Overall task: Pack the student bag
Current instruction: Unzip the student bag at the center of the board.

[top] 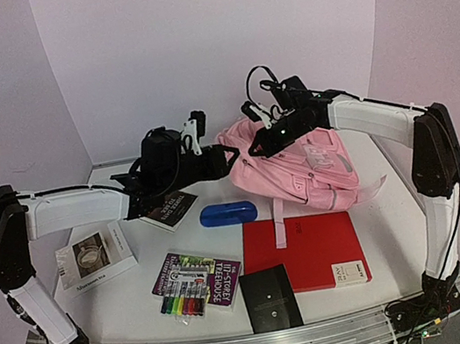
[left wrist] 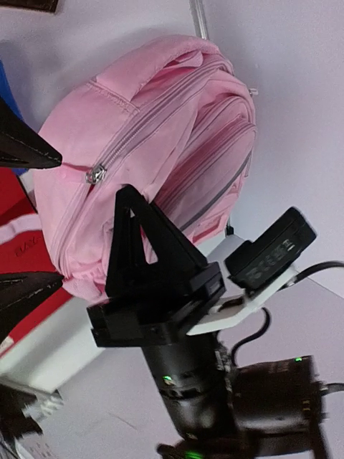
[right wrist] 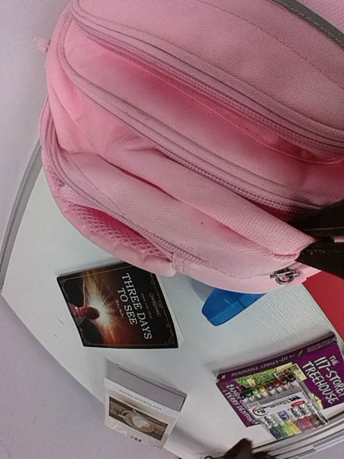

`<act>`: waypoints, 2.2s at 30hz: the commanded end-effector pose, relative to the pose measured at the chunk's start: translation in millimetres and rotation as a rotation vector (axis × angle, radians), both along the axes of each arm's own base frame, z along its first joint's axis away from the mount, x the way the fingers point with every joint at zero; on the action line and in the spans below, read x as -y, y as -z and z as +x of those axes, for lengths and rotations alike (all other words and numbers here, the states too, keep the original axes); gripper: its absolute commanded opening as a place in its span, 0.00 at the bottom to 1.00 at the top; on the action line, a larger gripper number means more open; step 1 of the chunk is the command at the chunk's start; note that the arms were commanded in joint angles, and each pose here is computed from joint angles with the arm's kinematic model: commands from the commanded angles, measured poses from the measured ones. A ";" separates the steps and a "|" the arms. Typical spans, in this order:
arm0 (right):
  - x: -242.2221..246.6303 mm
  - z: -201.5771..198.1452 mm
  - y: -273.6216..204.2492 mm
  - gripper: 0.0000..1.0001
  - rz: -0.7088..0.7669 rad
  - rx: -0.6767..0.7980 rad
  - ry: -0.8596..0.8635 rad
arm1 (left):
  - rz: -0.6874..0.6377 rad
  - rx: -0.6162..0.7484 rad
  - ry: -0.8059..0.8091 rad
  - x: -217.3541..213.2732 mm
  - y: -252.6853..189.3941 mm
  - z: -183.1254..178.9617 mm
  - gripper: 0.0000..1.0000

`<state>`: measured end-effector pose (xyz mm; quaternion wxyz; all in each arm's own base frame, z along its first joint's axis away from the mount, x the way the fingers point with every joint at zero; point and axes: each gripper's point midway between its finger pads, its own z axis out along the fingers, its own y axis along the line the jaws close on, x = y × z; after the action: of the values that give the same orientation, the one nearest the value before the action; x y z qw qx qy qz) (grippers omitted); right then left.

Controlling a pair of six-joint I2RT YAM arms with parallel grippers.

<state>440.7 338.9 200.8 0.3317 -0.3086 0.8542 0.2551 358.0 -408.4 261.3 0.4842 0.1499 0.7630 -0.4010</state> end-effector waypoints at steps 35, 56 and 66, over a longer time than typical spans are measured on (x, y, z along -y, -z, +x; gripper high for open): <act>-6.1 -1.1 -62.2 0.00 0.153 0.062 0.008 | 0.668 0.454 -0.275 23.6 43.7 28.6 0.00; -8.0 -3.5 -63.3 0.00 0.168 0.046 0.001 | 0.480 0.369 -0.113 26.7 36.4 16.3 0.40; -9.6 -9.4 -66.3 0.00 0.190 0.026 -0.010 | 0.506 0.335 -0.049 45.8 59.9 21.6 0.39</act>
<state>433.5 339.7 196.3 0.2995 -0.2720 0.8666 0.2920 375.9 -440.7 196.8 0.5638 0.3098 0.7538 -0.1338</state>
